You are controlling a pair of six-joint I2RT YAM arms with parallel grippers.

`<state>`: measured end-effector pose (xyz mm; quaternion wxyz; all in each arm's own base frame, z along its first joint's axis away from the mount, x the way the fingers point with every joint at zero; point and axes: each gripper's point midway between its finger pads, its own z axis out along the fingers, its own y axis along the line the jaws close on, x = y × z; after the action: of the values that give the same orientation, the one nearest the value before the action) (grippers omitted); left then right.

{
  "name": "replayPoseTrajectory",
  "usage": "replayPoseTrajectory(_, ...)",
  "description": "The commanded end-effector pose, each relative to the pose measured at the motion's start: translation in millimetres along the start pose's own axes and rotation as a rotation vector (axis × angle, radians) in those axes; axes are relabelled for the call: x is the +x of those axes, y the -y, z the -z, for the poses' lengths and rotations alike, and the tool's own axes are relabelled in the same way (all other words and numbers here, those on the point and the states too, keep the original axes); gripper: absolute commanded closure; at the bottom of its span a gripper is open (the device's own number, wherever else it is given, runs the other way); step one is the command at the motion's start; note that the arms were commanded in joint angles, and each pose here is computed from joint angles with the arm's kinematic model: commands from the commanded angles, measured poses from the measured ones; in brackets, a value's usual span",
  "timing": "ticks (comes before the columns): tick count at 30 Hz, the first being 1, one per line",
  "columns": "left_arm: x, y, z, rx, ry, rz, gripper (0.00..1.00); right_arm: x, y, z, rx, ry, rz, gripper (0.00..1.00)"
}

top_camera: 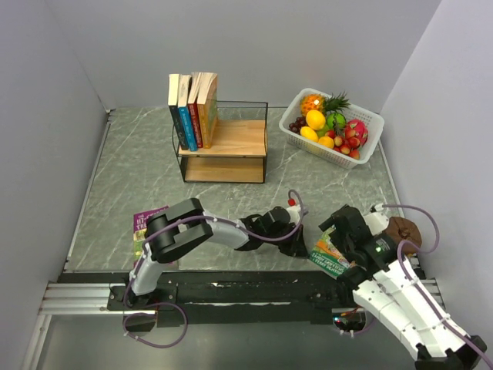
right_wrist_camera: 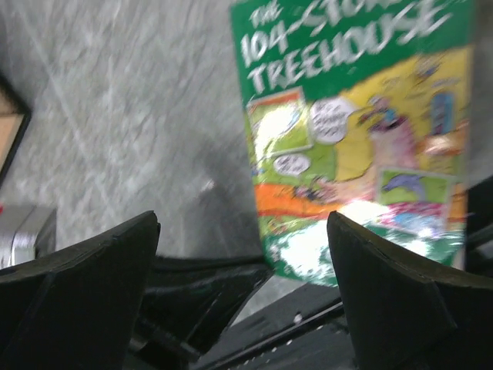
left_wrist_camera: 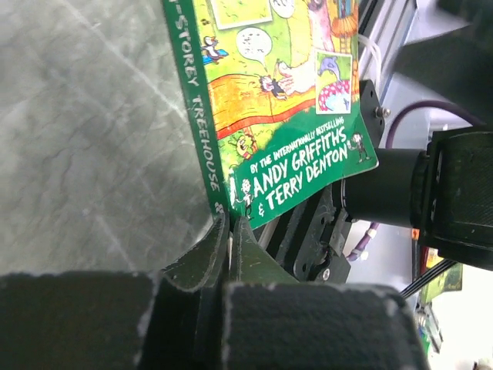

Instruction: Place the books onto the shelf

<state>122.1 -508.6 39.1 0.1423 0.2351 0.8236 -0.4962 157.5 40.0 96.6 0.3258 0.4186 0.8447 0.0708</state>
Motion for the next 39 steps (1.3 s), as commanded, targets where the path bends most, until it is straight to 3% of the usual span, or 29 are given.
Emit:
replayPoseTrajectory(1,8.9,-46.4,17.7,-0.191,0.020,0.056,0.99,-45.8,9.5,7.3,0.193,0.177,0.092,0.01)
replayPoseTrajectory(3,4.2,-62.7,27.9,-0.293,0.052,0.061,0.99,-57.2,14.5,10.3,0.276,0.210,0.110,0.00)
replayPoseTrajectory(5,-5.1,-59.0,39.9,-0.315,0.088,0.041,0.79,-55.8,18.8,7.3,0.333,0.185,0.126,0.01)
replayPoseTrajectory(6,-3.3,-68.4,48.2,-0.359,0.108,0.039,0.68,-54.8,20.2,6.4,0.344,0.175,0.111,0.00)
replayPoseTrajectory(7,-10.1,-60.8,58.2,-0.359,0.143,0.041,0.48,-54.2,20.1,2.8,0.343,0.166,0.085,0.00)
replayPoseTrajectory(8,-11.3,-60.7,65.2,-0.368,0.163,0.045,0.37,-53.2,22.8,0.4,0.352,0.156,0.067,0.00)
replayPoseTrajectory(9,-3.6,-65.0,73.9,-0.378,0.157,0.051,0.15,-47.2,26.8,-2.9,0.362,0.123,0.038,0.00)
replayPoseTrajectory(10,-15.0,-59.6,85.5,-0.390,0.211,0.039,0.07,-46.0,28.8,-5.2,0.366,0.110,0.034,0.00)
replayPoseTrajectory(16,-23.2,-51.8,120.7,-0.423,0.286,0.023,0.07,-33.0,50.5,-20.8,0.453,0.036,-0.044,0.00)
replayPoseTrajectory(25,-20.0,-53.2,121.6,-0.423,0.278,0.031,0.09,-4.9,53.6,-62.9,0.416,-0.080,-0.077,0.01)
replayPoseTrajectory(35,-29.5,-47.2,126.4,-0.418,0.320,0.039,0.10,30.4,-7.8,-88.8,0.133,-0.226,0.107,0.09)
replayPoseTrajectory(39,-31.5,-49.0,130.9,-0.436,0.335,0.052,0.09,61.6,-31.0,-89.5,0.110,-0.309,0.227,0.10)
